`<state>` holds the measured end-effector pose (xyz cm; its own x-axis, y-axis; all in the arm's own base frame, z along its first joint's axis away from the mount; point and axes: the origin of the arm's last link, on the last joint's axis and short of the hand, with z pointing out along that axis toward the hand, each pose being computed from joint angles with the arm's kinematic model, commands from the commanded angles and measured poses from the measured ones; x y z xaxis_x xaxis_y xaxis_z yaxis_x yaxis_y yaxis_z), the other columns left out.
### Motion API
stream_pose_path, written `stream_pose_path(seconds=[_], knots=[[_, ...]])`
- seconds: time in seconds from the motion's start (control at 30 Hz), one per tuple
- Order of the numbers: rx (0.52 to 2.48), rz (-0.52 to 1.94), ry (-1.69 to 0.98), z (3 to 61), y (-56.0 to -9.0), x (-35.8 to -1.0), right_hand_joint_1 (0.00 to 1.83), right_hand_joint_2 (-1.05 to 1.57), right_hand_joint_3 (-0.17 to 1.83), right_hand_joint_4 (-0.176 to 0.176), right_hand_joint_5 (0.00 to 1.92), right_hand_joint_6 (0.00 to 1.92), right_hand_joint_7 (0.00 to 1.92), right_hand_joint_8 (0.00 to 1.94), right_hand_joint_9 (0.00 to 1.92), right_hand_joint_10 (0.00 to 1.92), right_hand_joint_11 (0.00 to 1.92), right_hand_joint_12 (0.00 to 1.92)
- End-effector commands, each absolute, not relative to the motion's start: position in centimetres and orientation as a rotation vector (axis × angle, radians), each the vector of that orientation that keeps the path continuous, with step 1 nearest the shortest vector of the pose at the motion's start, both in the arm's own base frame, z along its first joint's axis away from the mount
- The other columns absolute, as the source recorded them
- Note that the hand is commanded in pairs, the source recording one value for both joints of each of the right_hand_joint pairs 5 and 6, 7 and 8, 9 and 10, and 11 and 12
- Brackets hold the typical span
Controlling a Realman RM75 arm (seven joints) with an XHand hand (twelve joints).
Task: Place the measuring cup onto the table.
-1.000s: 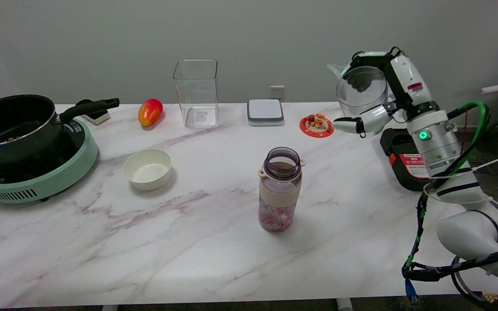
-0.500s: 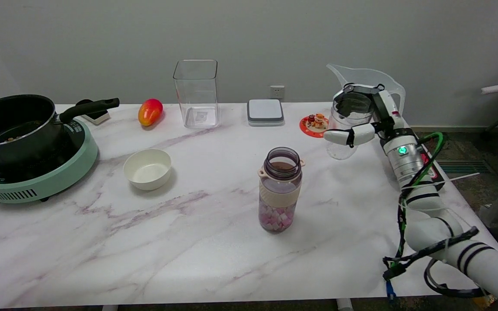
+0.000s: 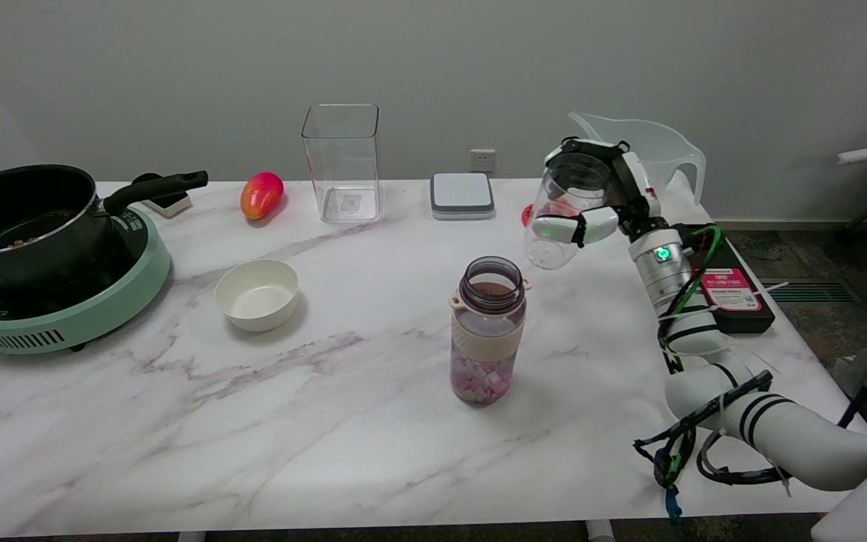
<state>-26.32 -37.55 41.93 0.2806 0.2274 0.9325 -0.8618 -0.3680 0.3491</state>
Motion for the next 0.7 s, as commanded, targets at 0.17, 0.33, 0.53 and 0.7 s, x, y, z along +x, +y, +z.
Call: stream_pose_path(seconds=[0.17, 0.33, 0.53, 0.7], knots=[[1.658, 1.273, -0.752, 36.8, -41.1, -25.4, 1.51, 1.12, 0.55, 0.000, 1.55, 1.55, 1.59, 1.59, 1.51, 1.51, 1.30, 1.30], [1.699, 1.219, -0.739, 35.5, -42.0, -25.0, 1.50, 1.12, 0.55, 0.000, 1.56, 1.56, 1.59, 1.59, 1.51, 1.51, 1.30, 1.30], [1.761, 1.098, -0.668, 33.9, -42.8, -24.8, 1.50, 1.11, 0.55, 0.000, 1.56, 1.56, 1.59, 1.59, 1.51, 1.51, 1.30, 1.30], [1.775, 1.025, -0.599, 33.3, -43.0, -25.1, 1.51, 1.09, 0.56, 0.000, 1.56, 1.56, 1.59, 1.59, 1.50, 1.50, 1.30, 1.30]])
